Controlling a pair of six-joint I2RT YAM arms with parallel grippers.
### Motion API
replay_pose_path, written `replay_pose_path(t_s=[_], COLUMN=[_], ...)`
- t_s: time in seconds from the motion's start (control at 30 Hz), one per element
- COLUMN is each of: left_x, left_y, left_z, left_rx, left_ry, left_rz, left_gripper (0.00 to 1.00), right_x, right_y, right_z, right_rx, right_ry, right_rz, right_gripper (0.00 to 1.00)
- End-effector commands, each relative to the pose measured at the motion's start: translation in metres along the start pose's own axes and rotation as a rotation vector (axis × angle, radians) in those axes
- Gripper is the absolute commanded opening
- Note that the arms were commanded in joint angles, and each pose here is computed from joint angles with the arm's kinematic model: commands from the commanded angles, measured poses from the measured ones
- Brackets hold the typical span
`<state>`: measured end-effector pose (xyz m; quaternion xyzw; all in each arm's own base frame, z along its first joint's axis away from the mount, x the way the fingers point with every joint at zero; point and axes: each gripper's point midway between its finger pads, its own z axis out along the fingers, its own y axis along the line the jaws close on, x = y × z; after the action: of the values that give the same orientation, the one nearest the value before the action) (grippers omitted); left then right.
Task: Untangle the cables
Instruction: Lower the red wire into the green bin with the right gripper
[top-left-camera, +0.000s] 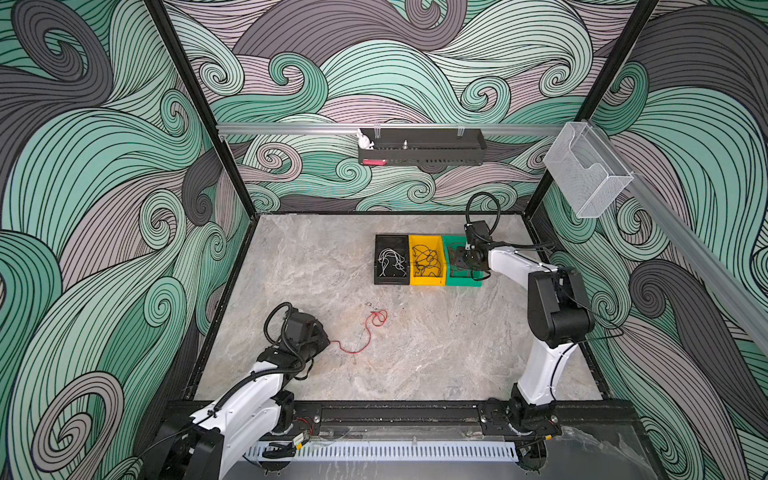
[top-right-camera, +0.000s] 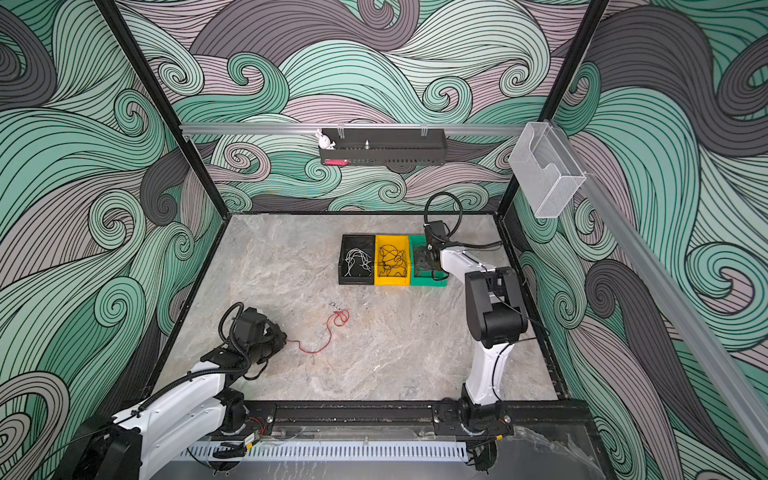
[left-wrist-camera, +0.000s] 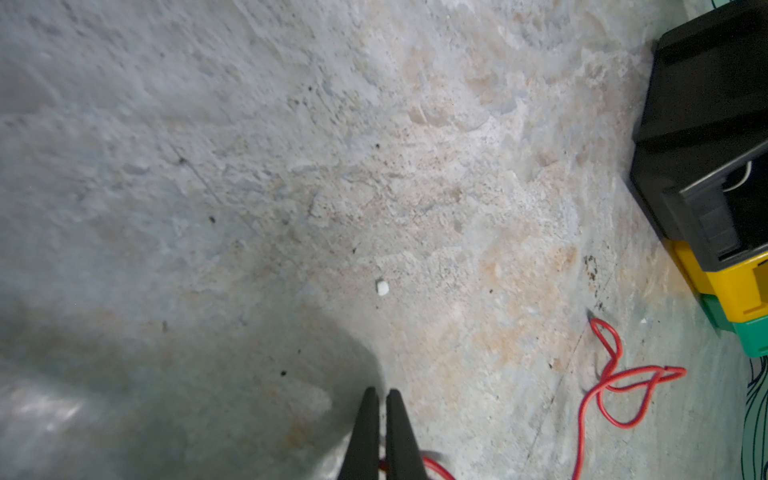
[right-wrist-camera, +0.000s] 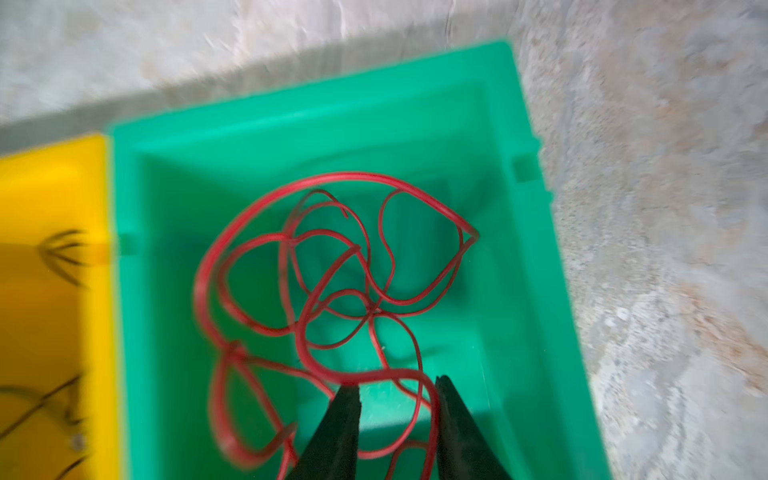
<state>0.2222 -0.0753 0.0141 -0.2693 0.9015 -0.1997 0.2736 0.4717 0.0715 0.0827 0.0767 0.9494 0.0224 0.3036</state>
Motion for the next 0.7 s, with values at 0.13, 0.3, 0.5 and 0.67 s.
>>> replay_pose_path(t_s=[0.13,0.3,0.5,0.67], left_x=[0.003,0.005,0.004,0.007], left_y=[-0.013,-0.014,-0.018,-0.029], left_z=[-0.004,-0.005,-0.007,-0.006], left_rx=[0.032,0.040,0.061,0.121], left_ry=[0.060,0.065,0.064,0.085], left_rz=[0.037,0.035,0.044,0.058], left_gripper=[0.00,0.00,0.00,0.00], right_x=[-0.015,-0.011,-0.013,-0.010], right_y=[0.004,0.005,0.008,0.019], right_z=[-0.032,-0.030,-0.043,-0.069], right_rx=[-0.047,-0.068,-0.097,-0.174], right_ry=[-0.048,-0.025,-0.041,-0.054], right_rz=[0.001,0.005,0.006,-0.009], right_gripper=[0.44,0.47,0.51,0.54])
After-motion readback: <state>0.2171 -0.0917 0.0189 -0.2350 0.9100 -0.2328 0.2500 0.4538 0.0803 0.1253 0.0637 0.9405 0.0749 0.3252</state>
